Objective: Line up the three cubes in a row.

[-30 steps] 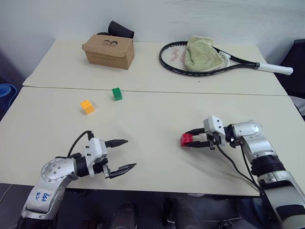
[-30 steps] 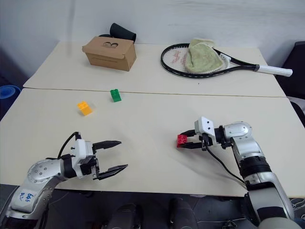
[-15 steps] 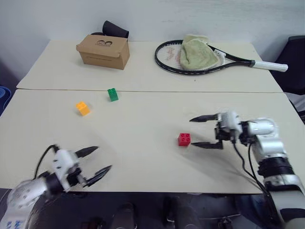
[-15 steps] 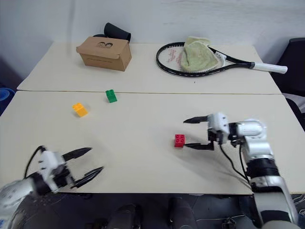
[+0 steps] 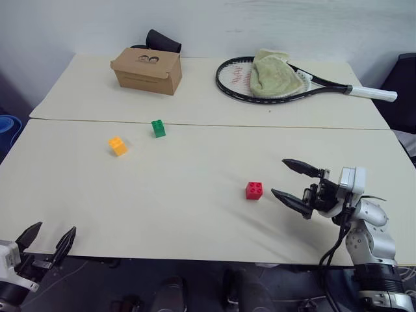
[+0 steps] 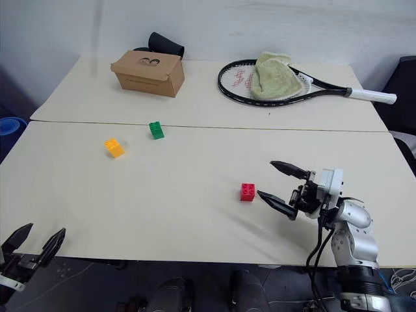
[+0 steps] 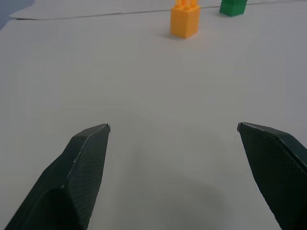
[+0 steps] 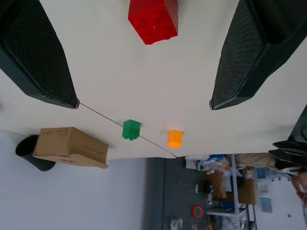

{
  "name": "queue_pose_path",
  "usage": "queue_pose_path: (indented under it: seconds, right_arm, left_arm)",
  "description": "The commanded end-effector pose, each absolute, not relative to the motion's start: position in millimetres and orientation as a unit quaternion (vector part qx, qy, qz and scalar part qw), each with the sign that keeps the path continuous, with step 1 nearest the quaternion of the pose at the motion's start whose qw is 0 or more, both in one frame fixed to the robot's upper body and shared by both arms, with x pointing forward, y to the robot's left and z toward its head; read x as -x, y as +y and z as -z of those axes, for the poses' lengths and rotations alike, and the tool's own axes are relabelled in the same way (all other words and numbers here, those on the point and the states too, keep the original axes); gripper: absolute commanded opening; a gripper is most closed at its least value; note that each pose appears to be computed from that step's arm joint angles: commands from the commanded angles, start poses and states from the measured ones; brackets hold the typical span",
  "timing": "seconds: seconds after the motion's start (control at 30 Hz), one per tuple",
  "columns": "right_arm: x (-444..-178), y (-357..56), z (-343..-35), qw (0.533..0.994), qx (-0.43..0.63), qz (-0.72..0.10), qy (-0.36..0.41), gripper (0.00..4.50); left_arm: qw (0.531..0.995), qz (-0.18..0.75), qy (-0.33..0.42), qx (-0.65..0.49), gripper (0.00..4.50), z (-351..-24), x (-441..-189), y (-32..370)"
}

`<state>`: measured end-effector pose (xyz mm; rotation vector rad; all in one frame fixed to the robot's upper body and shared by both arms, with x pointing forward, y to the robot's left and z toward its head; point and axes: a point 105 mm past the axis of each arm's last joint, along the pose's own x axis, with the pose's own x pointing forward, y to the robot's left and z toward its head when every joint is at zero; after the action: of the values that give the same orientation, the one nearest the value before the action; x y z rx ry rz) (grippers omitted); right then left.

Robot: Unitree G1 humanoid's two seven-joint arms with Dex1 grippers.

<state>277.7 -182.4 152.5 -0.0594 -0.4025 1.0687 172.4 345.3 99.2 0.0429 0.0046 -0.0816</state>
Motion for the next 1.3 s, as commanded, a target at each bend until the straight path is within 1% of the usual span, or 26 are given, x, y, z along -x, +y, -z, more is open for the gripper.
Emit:
queue_pose_path:
  seconds: [0.03, 0.1, 0.17, 0.2, 0.27, 0.3, 0.43, 0.53, 0.6, 0.63, 0.7, 0.8, 0.93, 1.13, 1.3]
  right_arm:
    - [-273.8, -181.1, -168.8, 0.835, 0.063, -0.493, -0.235, 4.47]
    - [-274.7, -181.4, -168.5, 0.837, 0.072, -0.489, -0.236, 4.47]
    - [-275.2, -182.8, -167.9, 0.838, 0.079, -0.486, -0.235, 4.47]
    - [-274.9, -183.3, -167.6, 0.838, 0.082, -0.486, -0.234, 4.47]
    - [-274.0, -184.4, -167.6, 0.838, 0.085, -0.486, -0.233, 4.47]
    - [-274.0, -185.0, -167.9, 0.839, 0.086, -0.485, -0.233, 4.47]
    - [-275.3, -185.4, -170.2, 0.84, 0.089, -0.482, -0.233, 4.47]
    - [-275.4, -183.9, -171.2, 0.839, 0.091, -0.482, -0.235, 4.47]
    - [-275.4, -182.1, -173.2, 0.839, 0.092, -0.481, -0.238, 4.47]
    - [-274.7, -180.6, -175.5, 0.838, 0.093, -0.481, -0.241, 4.47]
    - [-274.1, -178.7, -178.6, 0.838, 0.094, -0.48, -0.243, 4.47]
    - [-273.7, -178.0, -181.4, 0.838, 0.099, -0.477, -0.246, 4.47]
    - [-273.6, -180.5, -181.9, 0.842, 0.105, -0.467, -0.248, 4.47]
    - [-269.7, -179.6, -179.6, 0.845, 0.105, -0.463, -0.244, 4.47]
    - [-265.6, -177.5, -181.6, 0.849, 0.105, -0.455, -0.246, 4.47]
  left_arm:
    - [0.997, 0.069, -0.034, -0.029, 4.5, -122.8, -195.4, 335.2]
    - [0.995, 0.084, -0.053, -0.016, 4.5, -136.3, -220.2, 322.8]
    - [0.994, 0.092, -0.058, -0.004, 4.5, -151.1, -252.1, 304.3]
    - [0.992, 0.106, -0.073, 0.01, 4.5, -162.1, -265.6, 290.6]
    - [0.99, 0.128, -0.06, 0.013, 4.5, -178.2, -297.1, 256.2]
    - [0.989, 0.134, -0.067, 0.017, 4.5, -189.2, -311.5, 239.9]
    - [0.99, 0.123, -0.066, 0.035, 4.5, -212.0, -359.3, 197.3]
    - [0.995, 0.086, -0.041, 0.02, 4.5, -211.3, -395.2, 174.6]
    - [0.998, 0.044, -0.028, 0.021, 4.5, -207.1, -412.6, 172.0]
    - [0.999, 0.018, -0.01, 0.026, 4.5, -200.7, -426.0, 167.8]
    - [0.999, -0.008, 0.014, 0.033, 4.5, -192.3, -442.4, 159.1]
    - [0.998, -0.029, 0.028, 0.042, 4.5, -186.7, -458.9, 148.9]
    - [0.994, -0.084, 0.047, 0.049, 4.5, -179.4, -473.6, 151.7]
    - [0.99, -0.132, 0.043, 0.037, 4.5, -181.8, -480.4, 160.8]
    - [0.992, -0.111, 0.055, 0.036, 4.5, -177.1, -483.6, 148.5]
